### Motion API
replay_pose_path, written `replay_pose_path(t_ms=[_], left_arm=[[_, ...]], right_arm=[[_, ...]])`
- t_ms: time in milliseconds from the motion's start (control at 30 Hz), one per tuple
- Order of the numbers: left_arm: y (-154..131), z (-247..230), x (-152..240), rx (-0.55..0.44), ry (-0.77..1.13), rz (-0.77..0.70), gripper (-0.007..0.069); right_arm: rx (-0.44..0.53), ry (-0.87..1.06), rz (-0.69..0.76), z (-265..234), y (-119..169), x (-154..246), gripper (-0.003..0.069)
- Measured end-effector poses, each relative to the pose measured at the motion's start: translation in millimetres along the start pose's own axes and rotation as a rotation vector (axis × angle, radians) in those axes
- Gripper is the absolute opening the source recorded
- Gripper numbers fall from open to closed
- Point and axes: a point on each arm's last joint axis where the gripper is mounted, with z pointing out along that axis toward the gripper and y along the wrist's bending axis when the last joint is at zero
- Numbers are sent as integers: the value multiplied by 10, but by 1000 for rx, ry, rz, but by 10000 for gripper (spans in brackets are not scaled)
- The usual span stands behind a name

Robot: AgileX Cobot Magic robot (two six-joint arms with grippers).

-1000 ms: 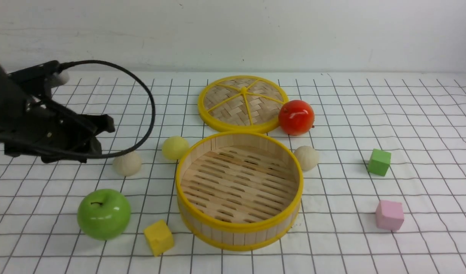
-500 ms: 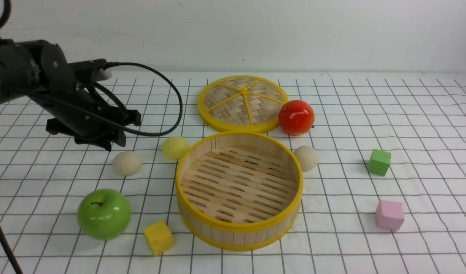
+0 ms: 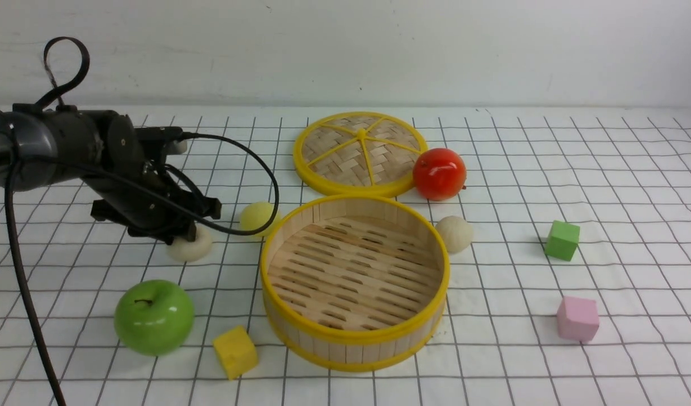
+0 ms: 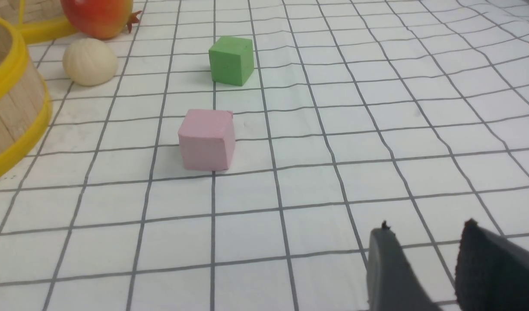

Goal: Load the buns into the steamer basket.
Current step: Use the left arm to grab a steamed stuffed bun, then use the left arm to put the steamed stuffed bun into the steamer

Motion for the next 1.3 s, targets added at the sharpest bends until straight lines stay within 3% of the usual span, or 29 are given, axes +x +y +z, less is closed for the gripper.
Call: replay_pose_path(t_ms=[233,433,700,900,1033,1300], left_arm=[[0,0,9,0,10,0,191],[-1,-3,31,0,38,-3,-6],[-45,-223,-76,27,50,-30,-10],[-166,-704,-170,108,24,-72,-10],[-370,-856,-135,161,41,-32,-10],[-1258,-954,165,238,113,213,-10]], right_arm=[[0,0,0,0,0,0,241],[0,0,0,0,0,0,241],[0,0,0,0,0,0,241],[0,0,1,0,0,0,241],[0,0,1,0,0,0,241],[0,0,0,0,0,0,241]])
